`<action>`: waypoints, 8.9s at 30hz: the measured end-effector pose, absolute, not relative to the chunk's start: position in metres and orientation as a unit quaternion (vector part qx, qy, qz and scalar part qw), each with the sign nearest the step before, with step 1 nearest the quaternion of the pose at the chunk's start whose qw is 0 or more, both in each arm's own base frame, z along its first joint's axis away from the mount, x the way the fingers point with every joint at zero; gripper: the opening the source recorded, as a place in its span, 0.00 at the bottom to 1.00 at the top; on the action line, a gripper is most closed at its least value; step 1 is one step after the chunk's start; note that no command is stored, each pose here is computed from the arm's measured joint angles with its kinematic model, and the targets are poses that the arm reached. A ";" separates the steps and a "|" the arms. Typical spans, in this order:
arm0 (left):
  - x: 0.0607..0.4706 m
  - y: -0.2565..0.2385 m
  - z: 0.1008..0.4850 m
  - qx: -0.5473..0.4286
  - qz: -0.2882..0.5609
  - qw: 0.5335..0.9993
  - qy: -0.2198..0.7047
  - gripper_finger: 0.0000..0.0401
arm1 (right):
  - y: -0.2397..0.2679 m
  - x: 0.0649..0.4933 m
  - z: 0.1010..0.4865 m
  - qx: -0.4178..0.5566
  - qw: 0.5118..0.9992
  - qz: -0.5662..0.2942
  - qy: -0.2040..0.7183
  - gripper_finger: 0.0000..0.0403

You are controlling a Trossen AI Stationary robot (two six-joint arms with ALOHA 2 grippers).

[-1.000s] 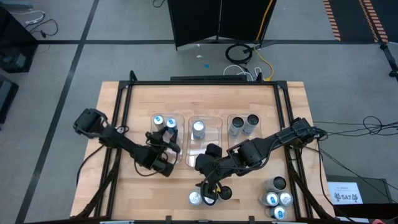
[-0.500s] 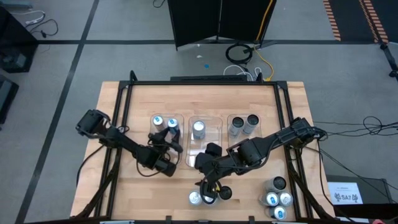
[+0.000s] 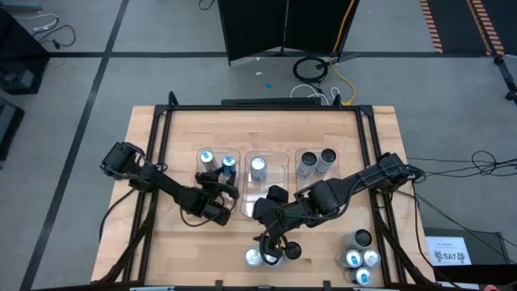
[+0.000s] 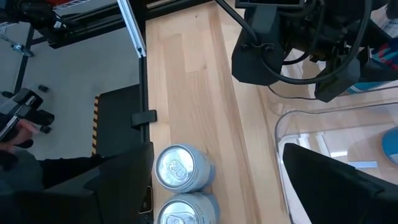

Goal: Sort soda cans
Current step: Put the top blue soda can into the left transparent bin, then put the left blue-white soda can into the middle transparent bin

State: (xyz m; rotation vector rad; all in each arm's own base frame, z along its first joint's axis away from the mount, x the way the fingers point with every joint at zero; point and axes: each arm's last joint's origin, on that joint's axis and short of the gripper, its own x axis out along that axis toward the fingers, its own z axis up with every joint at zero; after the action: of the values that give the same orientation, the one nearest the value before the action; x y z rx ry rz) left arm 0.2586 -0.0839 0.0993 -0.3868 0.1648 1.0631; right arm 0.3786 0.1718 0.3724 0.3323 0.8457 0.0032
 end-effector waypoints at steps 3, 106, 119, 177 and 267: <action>0.260 -0.083 0.100 -0.185 0.504 0.840 0.082 0.71 | 0.172 0.379 0.372 0.160 0.899 0.001 0.408 0.87; 0.182 -0.090 0.371 -0.016 0.020 0.976 0.218 0.93 | 0.139 0.385 0.370 0.185 0.896 -0.171 0.366 0.87; 0.205 -0.164 0.359 -0.068 0.029 0.929 0.362 0.90 | 0.163 0.397 0.369 0.084 0.928 0.003 0.363 0.87; 0.195 -0.172 0.347 -0.026 -0.009 0.902 0.430 0.90 | 0.238 0.421 0.273 0.182 0.862 -0.035 0.471 0.87; 0.196 -0.171 0.347 -0.021 0.003 0.906 0.422 0.90 | 0.228 0.433 0.283 0.109 0.888 0.060 0.443 0.97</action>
State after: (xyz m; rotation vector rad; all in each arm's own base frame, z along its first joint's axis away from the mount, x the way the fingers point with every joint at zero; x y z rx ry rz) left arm 0.1958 -0.1715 0.3475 -0.0433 0.8709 0.0055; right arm 0.4326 0.2276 0.2834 0.2255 0.9211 0.1251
